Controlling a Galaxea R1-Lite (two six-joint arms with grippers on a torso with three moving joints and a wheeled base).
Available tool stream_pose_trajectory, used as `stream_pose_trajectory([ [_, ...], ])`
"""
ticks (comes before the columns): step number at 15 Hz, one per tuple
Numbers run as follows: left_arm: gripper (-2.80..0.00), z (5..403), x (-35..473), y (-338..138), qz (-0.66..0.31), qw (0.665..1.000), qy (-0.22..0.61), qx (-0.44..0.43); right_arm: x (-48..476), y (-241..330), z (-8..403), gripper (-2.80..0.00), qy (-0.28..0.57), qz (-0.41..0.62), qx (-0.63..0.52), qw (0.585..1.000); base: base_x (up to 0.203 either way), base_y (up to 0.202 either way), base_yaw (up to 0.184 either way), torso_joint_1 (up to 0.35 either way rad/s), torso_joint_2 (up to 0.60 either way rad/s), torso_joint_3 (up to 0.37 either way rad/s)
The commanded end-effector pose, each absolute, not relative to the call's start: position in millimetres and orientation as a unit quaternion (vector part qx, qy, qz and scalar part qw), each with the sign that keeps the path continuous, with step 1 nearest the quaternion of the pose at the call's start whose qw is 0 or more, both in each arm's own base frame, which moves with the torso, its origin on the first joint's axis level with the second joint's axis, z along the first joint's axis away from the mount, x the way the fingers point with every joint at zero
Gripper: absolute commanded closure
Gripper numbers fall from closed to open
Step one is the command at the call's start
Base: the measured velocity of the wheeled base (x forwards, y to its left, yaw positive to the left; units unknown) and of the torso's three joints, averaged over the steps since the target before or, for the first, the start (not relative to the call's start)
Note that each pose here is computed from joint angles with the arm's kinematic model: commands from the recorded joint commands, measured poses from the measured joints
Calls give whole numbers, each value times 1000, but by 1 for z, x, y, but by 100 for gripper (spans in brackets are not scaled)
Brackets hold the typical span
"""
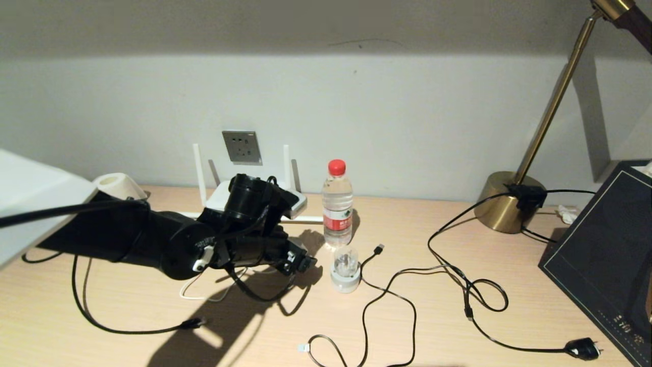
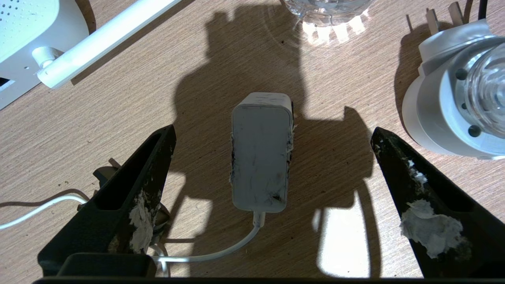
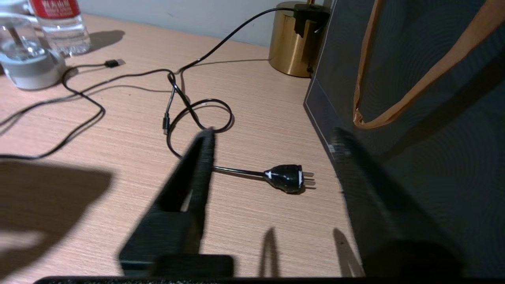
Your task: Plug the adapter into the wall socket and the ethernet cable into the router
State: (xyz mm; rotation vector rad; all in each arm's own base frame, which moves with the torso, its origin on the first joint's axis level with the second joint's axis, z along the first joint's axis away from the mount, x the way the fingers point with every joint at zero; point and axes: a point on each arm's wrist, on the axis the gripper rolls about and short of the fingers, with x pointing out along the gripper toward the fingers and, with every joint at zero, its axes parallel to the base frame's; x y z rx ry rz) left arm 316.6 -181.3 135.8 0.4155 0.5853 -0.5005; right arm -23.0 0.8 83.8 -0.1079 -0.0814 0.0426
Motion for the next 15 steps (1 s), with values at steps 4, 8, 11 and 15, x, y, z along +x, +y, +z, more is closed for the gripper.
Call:
stream_pose_trajectory([
  [4, -280, 133, 315, -180, -242, 904, 288, 203, -20, 1, 74, 0, -25, 23, -39, 999, 0, 0, 0, 0, 0, 0],
  [8, -280, 130, 319, -180, -242, 903, 288, 208, -20, 1, 75, 0, -26, 21, -28, 999, 0, 0, 0, 0, 0, 0],
  [11, -280, 134, 319, -181, -247, 901, 279, 223, -20, 1, 74, 0, -26, 22, -43, 998, 0, 0, 0, 0, 0, 0],
  [15, -280, 140, 309, -177, -249, 902, 275, 222, -20, 1, 74, 0, -25, 21, -27, 999, 0, 0, 0, 0, 0, 0],
])
